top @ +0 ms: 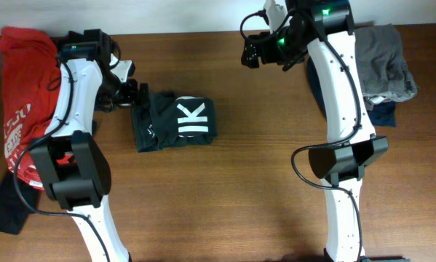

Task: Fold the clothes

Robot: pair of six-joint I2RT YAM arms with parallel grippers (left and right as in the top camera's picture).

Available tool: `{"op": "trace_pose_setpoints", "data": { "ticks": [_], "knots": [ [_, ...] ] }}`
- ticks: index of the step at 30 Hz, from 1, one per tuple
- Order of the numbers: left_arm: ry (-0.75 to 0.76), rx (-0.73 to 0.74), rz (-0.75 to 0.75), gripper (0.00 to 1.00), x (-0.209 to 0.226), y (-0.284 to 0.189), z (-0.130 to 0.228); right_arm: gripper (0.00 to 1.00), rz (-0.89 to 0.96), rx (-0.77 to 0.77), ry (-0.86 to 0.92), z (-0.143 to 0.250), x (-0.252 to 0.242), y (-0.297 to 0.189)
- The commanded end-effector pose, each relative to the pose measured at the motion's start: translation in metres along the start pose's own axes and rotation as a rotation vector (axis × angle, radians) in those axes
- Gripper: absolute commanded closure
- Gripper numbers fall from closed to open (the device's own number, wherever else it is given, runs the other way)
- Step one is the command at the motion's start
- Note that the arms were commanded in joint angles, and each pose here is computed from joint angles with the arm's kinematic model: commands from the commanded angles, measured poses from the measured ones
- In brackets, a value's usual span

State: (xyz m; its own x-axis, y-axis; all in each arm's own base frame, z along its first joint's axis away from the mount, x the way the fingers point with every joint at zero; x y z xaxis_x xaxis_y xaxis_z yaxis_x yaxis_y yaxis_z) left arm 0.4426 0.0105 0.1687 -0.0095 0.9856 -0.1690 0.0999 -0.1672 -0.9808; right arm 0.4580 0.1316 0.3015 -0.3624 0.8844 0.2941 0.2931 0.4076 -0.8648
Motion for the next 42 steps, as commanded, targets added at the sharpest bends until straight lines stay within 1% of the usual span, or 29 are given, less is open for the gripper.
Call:
{"op": "trace_pose_setpoints", "data": {
  "ticks": [1, 3, 5, 6, 7, 10, 11, 15, 18, 22, 26, 29, 35, 39, 42],
  "knots": [
    [-0.003, -0.071, 0.018, 0.01, 0.001, -0.008, -0.009, 0.07, -0.046, 0.05, -0.045, 0.005, 0.014, 0.013],
    [-0.021, -0.15, 0.014, 0.01, 0.005, -0.024, -0.02, 0.18, -0.065, 0.115, -0.042, 0.013, 0.024, 0.031],
    [-0.036, -0.215, 0.011, 0.01, 0.01, -0.04, -0.028, 0.42, -0.084, 0.179, -0.046, 0.021, 0.032, 0.049],
    [-0.044, -0.247, 0.008, 0.01, 0.013, -0.047, -0.031, 0.6, -0.089, 0.208, -0.051, 0.025, 0.037, 0.057],
    [-0.058, -0.275, 0.007, 0.01, 0.017, -0.052, -0.034, 0.72, -0.094, 0.24, -0.058, 0.029, 0.042, 0.068],
    [-0.118, -0.339, 0.006, 0.01, 0.029, -0.062, -0.041, 0.92, -0.109, 0.311, -0.091, 0.042, 0.06, 0.099],
    [-0.133, -0.35, 0.005, 0.01, 0.032, -0.063, -0.043, 0.96, -0.114, 0.327, -0.104, 0.046, 0.065, 0.107],
    [-0.144, -0.359, -0.005, 0.01, 0.039, -0.062, -0.044, 0.96, -0.13, 0.375, -0.155, 0.063, 0.086, 0.144],
    [-0.147, -0.359, -0.025, 0.01, 0.04, -0.062, -0.044, 0.96, -0.138, 0.374, -0.187, 0.073, 0.093, 0.169],
    [-0.147, -0.36, -0.024, 0.01, 0.04, -0.062, -0.044, 0.96, -0.143, 0.353, -0.209, 0.081, 0.092, 0.196],
    [-0.147, -0.362, -0.024, 0.01, 0.041, -0.062, -0.044, 0.96, -0.143, 0.35, -0.241, 0.089, 0.085, 0.213],
    [-0.147, -0.362, -0.024, 0.01, 0.04, -0.062, -0.044, 0.96, -0.101, 0.354, -0.267, 0.092, 0.078, 0.217],
    [-0.147, -0.362, -0.024, 0.01, 0.04, -0.062, -0.044, 0.96, 0.106, 0.336, -0.343, 0.085, 0.053, 0.217],
    [-0.146, -0.362, -0.024, 0.01, 0.04, -0.062, -0.044, 0.96, 0.145, 0.278, -0.326, 0.071, 0.026, 0.214],
    [-0.146, -0.363, -0.025, 0.01, 0.041, -0.062, -0.044, 0.96, 0.164, 0.204, -0.294, 0.056, 0.002, 0.21]
  ]
}}
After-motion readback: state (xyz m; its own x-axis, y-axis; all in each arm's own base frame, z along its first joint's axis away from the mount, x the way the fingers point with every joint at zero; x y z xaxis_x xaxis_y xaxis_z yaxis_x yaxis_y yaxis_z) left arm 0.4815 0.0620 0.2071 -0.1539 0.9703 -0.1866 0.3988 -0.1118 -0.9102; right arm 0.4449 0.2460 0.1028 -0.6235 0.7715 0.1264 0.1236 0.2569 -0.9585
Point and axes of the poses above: each gripper's point midway between its finger pads, its own y axis out along the fingers, its own x axis along the line the jaws close on, z = x × y, the point moved 8 cm from there along -y, back along the fingers, and after that the axes turned 4 degrees about -y, right-handed, at the moved point
